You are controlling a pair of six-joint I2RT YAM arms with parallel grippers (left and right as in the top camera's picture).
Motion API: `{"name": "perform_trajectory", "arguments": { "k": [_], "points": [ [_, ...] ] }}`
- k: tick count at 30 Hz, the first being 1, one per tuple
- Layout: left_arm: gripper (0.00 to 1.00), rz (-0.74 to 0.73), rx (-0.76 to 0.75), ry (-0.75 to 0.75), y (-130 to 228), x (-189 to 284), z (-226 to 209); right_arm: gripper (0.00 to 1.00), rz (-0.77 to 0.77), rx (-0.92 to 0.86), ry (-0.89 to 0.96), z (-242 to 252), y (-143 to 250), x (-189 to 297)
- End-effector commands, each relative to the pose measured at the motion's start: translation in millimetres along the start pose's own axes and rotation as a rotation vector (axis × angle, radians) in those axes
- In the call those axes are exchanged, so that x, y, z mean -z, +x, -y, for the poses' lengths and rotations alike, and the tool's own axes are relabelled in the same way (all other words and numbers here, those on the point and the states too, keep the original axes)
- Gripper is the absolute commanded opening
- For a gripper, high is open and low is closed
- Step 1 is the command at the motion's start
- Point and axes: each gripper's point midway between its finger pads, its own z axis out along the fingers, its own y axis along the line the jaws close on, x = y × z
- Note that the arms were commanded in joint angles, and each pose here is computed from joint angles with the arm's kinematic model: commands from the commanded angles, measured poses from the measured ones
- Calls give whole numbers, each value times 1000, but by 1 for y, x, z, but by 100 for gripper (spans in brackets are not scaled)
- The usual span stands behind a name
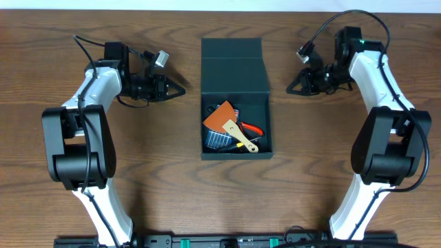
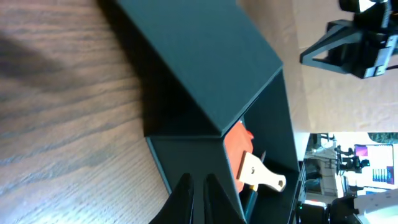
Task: Pack container
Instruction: 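Move both grippers to the box lid's left and right edges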
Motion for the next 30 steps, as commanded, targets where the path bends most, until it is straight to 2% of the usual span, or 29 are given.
{"name": "perform_trajectory", "arguments": {
  "k": [1,10,16,30],
  "points": [
    [6,10,-27,48,-2,-1,6,1,73,-6,-122,-11,-5,7],
    [6,-11,-53,-8,-2,-13,2,1,109,-106,-127,5,-6,5],
    [6,-20,-56,-35,-2,-21,-2,1,109,-194,-63,22,-9,-1],
    [6,-68,53,-28,16,-47,-40,1,119,-286,-26,36,-13,-7]
  ]
}}
